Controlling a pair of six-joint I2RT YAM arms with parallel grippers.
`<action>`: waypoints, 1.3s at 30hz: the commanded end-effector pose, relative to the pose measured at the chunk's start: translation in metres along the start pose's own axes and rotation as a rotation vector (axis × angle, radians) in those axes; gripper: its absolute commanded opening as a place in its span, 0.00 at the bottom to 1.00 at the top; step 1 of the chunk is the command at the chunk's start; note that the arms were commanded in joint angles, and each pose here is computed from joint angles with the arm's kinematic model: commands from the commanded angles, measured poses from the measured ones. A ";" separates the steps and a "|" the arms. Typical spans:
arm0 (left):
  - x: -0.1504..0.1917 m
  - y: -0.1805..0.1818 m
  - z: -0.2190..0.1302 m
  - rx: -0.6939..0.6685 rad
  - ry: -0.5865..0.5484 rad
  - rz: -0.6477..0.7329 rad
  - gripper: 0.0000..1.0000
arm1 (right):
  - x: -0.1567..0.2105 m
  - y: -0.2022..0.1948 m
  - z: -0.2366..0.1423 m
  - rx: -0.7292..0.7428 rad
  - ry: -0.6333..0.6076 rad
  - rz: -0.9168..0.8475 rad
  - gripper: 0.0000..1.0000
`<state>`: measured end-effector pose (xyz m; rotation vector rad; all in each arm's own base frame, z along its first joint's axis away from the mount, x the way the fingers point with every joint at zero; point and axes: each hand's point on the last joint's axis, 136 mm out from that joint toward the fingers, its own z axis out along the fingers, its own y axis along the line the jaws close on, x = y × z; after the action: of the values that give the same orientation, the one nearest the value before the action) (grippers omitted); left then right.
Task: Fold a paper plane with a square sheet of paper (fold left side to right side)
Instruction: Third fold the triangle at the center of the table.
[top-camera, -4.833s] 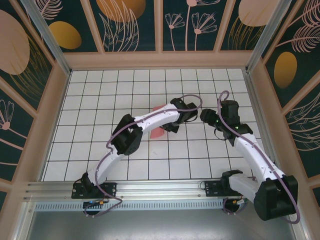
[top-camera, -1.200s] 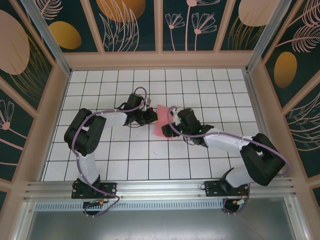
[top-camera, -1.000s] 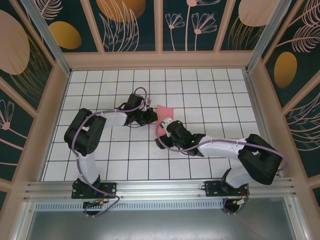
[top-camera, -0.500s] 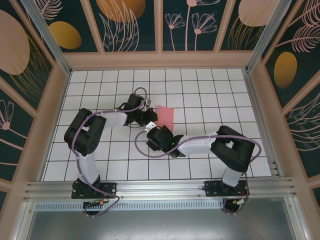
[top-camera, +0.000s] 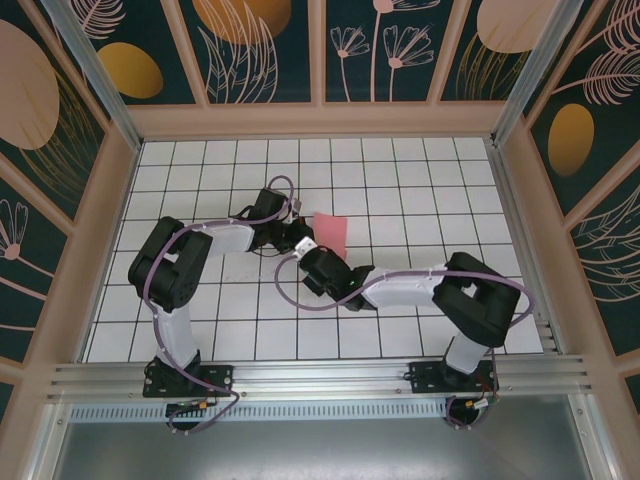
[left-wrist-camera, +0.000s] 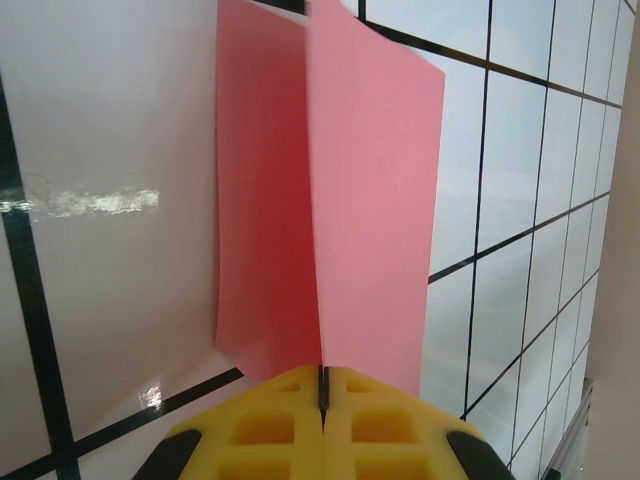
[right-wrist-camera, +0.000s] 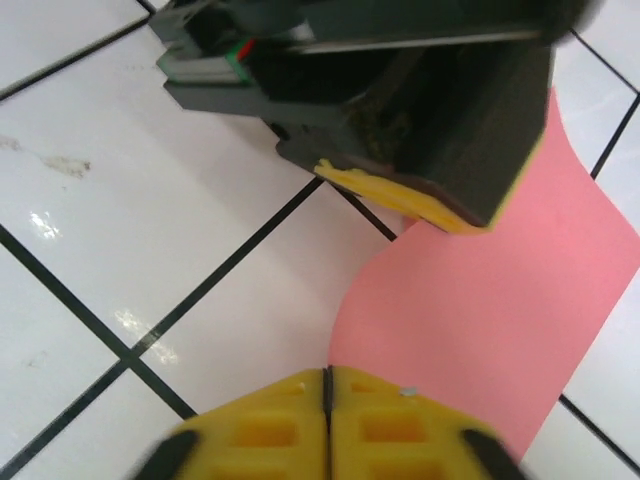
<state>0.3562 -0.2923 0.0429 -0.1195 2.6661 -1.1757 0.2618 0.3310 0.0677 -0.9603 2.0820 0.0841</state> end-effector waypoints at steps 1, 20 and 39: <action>-0.003 -0.011 -0.004 0.007 -0.005 0.043 0.06 | -0.003 -0.003 -0.009 -0.071 -0.012 0.032 0.00; -0.025 -0.025 -0.055 -0.056 -0.080 0.141 0.41 | 0.018 -0.003 -0.010 -0.245 0.038 0.150 0.00; -0.046 -0.034 0.052 -0.029 0.128 0.216 0.32 | 0.021 -0.007 -0.003 -0.239 0.055 0.189 0.00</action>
<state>0.4166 -0.3406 0.0483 0.1924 2.6861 -1.1084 0.2567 0.3127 0.0590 -0.9257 2.2310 0.3922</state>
